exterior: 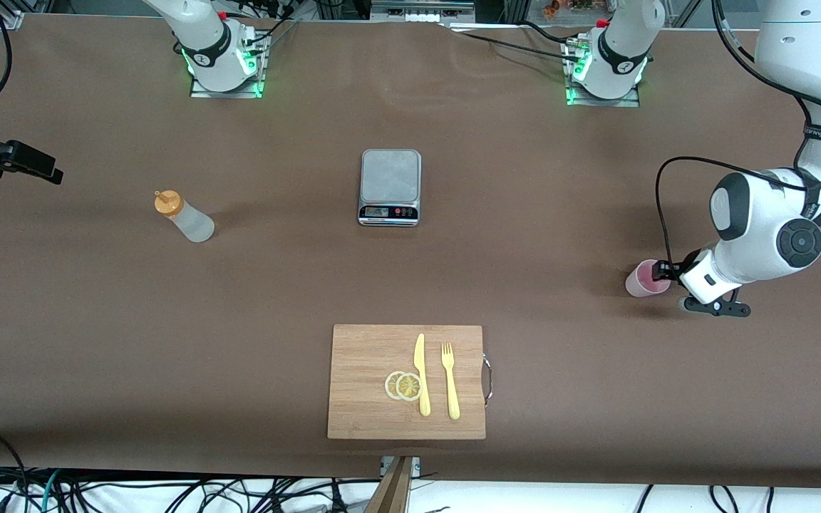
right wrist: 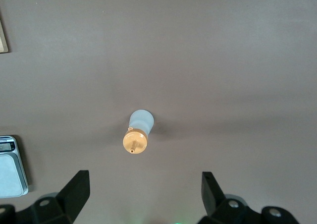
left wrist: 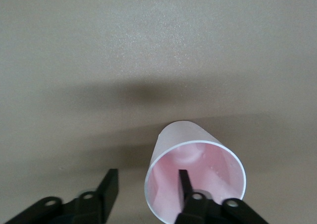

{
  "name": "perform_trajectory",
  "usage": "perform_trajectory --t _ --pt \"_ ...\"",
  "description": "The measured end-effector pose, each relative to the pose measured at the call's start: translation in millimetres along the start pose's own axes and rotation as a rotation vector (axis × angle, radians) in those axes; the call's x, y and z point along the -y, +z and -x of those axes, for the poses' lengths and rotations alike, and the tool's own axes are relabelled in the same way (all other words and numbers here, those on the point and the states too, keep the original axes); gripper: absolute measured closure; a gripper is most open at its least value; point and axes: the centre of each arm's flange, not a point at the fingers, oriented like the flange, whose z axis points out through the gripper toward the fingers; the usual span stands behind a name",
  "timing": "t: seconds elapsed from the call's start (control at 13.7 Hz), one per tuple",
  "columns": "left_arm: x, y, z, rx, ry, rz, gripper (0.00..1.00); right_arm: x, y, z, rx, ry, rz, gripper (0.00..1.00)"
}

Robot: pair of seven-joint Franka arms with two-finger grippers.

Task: Add sauce to pink cup with both arms
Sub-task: 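Lower the left gripper and grasp the pink cup, then carry the pink cup with the left gripper onto the scale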

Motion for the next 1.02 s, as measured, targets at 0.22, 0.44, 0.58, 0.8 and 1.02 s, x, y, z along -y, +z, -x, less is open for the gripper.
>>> perform_trajectory --t 0.22,0.44,0.58,0.8,1.02 --pt "0 0 0 0.0 0.0 0.0 0.82 0 0 0 0.0 0.0 0.0 0.0" --pt "-4 -6 -3 -0.011 0.008 -0.001 0.96 0 0 0 0.0 0.0 0.0 0.0" --pt "-22 -16 -8 -0.01 0.029 0.0 0.97 0 0 0 0.0 0.0 0.0 0.0" --pt "-95 -50 -14 -0.007 0.025 0.048 0.97 0 0 0 0.0 0.0 0.0 0.0" --pt "-227 -84 7 0.024 -0.025 0.08 0.97 0 0 0 0.0 0.0 0.0 0.0"
